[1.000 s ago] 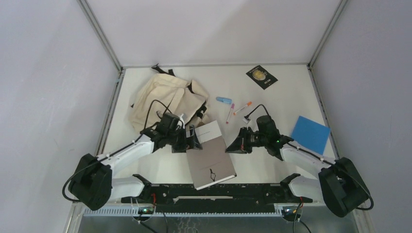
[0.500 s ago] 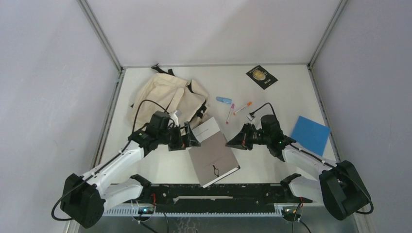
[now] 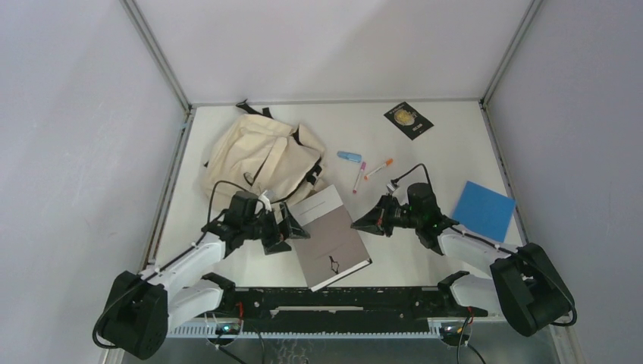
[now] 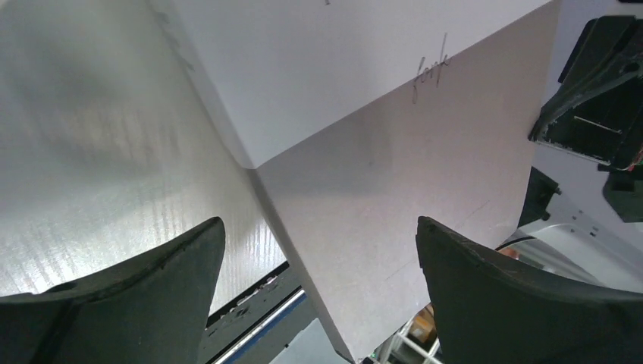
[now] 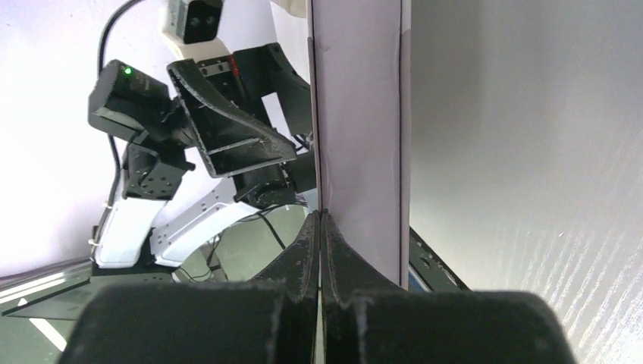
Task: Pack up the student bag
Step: Pick up the book from the center of the board.
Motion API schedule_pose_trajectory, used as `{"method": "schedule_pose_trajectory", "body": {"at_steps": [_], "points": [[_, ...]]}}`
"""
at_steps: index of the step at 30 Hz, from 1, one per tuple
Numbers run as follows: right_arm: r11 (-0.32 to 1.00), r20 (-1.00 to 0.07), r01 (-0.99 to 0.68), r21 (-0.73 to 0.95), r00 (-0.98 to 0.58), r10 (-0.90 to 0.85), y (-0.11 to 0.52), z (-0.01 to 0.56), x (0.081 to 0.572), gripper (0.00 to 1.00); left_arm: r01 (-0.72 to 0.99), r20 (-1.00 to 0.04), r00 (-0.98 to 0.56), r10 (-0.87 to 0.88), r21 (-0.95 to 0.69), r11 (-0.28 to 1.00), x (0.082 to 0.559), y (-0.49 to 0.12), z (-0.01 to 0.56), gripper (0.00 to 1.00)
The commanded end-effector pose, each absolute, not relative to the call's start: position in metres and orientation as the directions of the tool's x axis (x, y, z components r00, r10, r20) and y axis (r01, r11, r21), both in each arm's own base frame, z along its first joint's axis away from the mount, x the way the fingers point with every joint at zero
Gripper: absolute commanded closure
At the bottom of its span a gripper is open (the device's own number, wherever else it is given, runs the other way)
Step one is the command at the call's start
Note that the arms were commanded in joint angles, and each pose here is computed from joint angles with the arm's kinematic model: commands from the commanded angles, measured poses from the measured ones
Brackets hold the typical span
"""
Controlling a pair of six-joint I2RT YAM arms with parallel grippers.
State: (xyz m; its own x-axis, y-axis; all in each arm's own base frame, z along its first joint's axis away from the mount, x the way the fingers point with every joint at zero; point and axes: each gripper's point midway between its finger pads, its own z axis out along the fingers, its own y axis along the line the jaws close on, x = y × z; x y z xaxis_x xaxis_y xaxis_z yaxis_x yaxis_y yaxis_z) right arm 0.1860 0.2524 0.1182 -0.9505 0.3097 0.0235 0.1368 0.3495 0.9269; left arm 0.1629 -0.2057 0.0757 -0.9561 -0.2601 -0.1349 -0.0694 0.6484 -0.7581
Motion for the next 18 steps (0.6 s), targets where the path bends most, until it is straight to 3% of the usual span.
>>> {"method": "schedule_pose_trajectory", "body": {"at_steps": [1,10,18], "points": [[0.263,0.032,0.125,0.957,-0.943,0.332,0.257,0.135,0.195,1.0,-0.064,-0.117,-0.951,-0.285,-0.829,0.555,0.164,-0.211,0.09,0.0],[0.212,0.073,0.149,0.966,-0.942,0.328,0.261,0.137,0.199,1.0,-0.119,-0.047,-0.951,-0.304,-0.855,0.504,0.158,-0.215,0.078,0.0],[0.198,0.107,0.174,0.965,-0.945,0.308,0.264,0.135,0.198,1.0,-0.117,-0.044,-0.93,-0.366,-0.907,0.405,0.169,-0.222,0.085,0.0]]}}
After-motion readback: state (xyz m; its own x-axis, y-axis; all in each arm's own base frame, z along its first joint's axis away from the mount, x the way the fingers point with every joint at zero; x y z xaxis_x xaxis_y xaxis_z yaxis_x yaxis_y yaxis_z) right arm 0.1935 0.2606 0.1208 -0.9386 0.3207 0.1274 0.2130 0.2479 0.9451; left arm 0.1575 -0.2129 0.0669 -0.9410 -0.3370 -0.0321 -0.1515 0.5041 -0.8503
